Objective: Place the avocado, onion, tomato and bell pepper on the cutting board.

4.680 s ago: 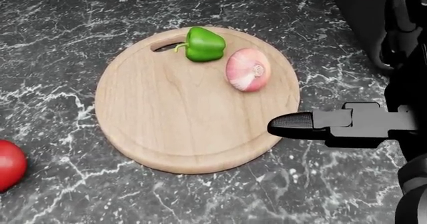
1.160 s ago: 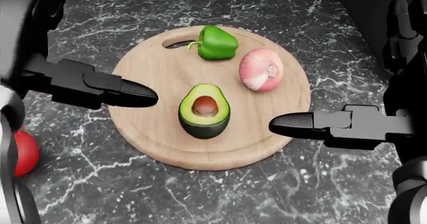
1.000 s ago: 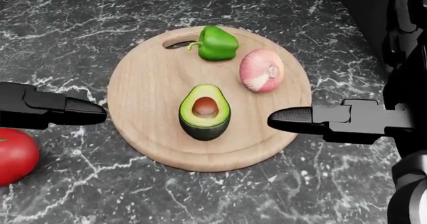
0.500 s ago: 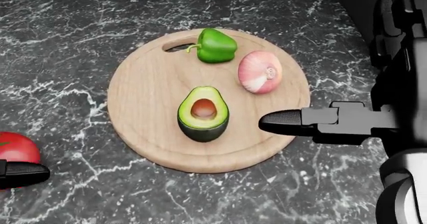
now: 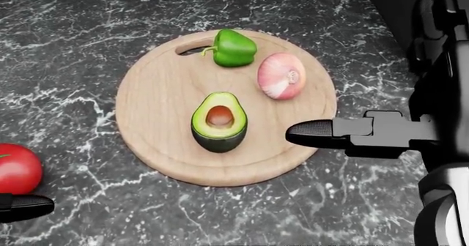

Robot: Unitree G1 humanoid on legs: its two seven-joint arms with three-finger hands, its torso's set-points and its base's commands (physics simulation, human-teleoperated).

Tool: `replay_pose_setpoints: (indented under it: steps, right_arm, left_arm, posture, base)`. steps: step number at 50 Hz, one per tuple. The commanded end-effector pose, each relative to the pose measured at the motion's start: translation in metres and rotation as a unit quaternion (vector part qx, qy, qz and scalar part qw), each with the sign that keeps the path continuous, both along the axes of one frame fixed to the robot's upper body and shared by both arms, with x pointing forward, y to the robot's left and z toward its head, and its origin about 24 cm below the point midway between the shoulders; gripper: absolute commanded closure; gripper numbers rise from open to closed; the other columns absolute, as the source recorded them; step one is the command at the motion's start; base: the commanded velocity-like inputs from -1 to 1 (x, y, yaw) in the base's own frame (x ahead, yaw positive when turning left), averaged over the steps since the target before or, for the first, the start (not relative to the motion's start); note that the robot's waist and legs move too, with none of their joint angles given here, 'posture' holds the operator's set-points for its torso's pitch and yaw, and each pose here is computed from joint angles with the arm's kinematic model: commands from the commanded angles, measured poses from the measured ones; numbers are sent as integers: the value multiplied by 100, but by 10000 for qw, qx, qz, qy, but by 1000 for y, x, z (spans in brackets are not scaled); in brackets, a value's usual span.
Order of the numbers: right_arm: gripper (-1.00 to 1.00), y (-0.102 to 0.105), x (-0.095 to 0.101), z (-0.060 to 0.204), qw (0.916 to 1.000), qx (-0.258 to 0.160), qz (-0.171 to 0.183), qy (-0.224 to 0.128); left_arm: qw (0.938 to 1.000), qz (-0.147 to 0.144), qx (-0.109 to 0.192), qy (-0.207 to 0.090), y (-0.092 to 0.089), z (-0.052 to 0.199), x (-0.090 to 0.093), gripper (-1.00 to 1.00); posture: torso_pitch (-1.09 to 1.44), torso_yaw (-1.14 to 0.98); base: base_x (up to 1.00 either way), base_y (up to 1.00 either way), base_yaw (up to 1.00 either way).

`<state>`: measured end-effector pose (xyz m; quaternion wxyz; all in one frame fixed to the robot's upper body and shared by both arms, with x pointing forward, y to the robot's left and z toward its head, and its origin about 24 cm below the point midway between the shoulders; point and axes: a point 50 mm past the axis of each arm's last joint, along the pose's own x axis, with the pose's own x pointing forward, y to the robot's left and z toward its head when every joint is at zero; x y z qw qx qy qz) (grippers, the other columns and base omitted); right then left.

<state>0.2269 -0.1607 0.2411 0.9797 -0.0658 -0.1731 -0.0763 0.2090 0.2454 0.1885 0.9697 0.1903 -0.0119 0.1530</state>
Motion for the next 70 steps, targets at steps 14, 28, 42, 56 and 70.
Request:
replay_pose_setpoints:
  steps: [14,28,42,56,70]
  right_arm:
    - [-100,1,-5,11,9993,-55,5,-359]
    - [-100,-1,-8,9,9994,-52,-5,-346]
    - [-100,0,-8,13,9993,-64,-9,-377]
    - [-100,-2,-9,14,9992,-54,-29,-395]
    - [-100,-2,-9,9,9992,-24,-53,-387]
  left_arm:
    - [9997,-22,97,-237,-1,-3,4,-82]
    - [9998,1,101,-141,1,-9,1,40]
    - [9998,-49,139,-94,-1,-10,1,82]
    - [9986,-278,364,-246,-16,21,7,96]
    - [9918,-866,537,-768,-49,74,50,99]
  posture:
    - [0,0]
    - [0,0]
    - [0,0]
    - [0,0]
    - [0,0]
  base:
    - [0,0,0]
    - [0,0,0]
    - [0,0,0]
    - [0,0,0]
    - [0,0,0]
